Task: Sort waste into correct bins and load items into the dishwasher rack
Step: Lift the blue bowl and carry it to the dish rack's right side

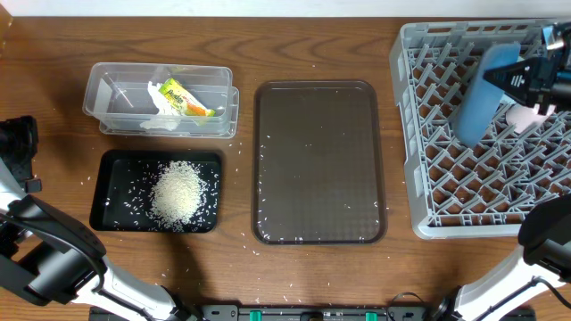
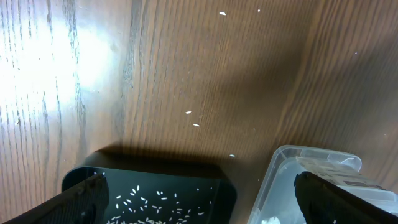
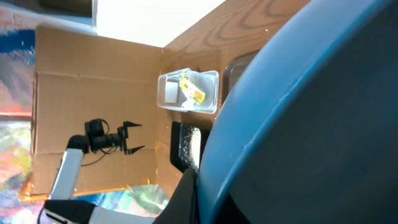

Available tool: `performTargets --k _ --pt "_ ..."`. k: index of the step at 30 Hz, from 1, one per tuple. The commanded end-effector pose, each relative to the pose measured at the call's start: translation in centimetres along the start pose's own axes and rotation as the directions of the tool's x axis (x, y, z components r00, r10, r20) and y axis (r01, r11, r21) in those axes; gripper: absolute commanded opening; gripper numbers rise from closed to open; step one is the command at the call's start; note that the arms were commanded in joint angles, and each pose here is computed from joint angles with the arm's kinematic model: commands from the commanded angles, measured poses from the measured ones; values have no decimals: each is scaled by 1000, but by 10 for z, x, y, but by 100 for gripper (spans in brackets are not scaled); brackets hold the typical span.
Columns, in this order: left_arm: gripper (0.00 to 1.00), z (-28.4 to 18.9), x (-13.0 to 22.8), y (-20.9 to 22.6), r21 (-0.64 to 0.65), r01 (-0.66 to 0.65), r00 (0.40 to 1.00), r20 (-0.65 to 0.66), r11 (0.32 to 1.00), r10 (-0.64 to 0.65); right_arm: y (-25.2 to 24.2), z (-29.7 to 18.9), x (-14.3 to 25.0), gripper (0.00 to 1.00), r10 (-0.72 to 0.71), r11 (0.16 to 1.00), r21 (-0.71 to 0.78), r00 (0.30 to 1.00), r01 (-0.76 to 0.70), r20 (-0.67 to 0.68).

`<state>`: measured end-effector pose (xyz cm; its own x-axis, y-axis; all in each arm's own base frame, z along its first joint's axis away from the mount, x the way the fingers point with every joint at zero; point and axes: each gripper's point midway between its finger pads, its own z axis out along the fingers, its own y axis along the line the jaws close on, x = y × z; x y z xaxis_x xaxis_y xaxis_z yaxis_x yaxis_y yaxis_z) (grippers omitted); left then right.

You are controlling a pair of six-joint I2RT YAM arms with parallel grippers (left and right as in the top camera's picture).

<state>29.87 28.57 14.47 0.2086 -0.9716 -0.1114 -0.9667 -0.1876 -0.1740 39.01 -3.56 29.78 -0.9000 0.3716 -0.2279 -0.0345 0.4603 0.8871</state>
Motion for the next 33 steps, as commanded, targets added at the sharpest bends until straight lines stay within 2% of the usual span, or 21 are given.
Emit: performTargets --k 1,4,11,24,33 --pt "98 0 -1 2 -9 4 1000 2 1000 -4 -3 -20 -3 1 2 1000 14 999 -3 53" --pt "98 0 -1 2 -8 4 1000 2 1000 -4 -22 -36 -3 1 22 996 88 997 -29 77" --pt "98 0 -1 2 -9 4 1000 2 1000 -4 -41 -50 -1 1 94 992 77 989 -103 110" --pt "98 0 -1 2 -9 4 1000 2 1000 -4 -68 -46 16 1 160 986 -59 980 -154 122" --pt "98 0 -1 2 -9 4 1000 2 1000 -4 -48 -53 2 1 176 971 -193 966 -139 188"
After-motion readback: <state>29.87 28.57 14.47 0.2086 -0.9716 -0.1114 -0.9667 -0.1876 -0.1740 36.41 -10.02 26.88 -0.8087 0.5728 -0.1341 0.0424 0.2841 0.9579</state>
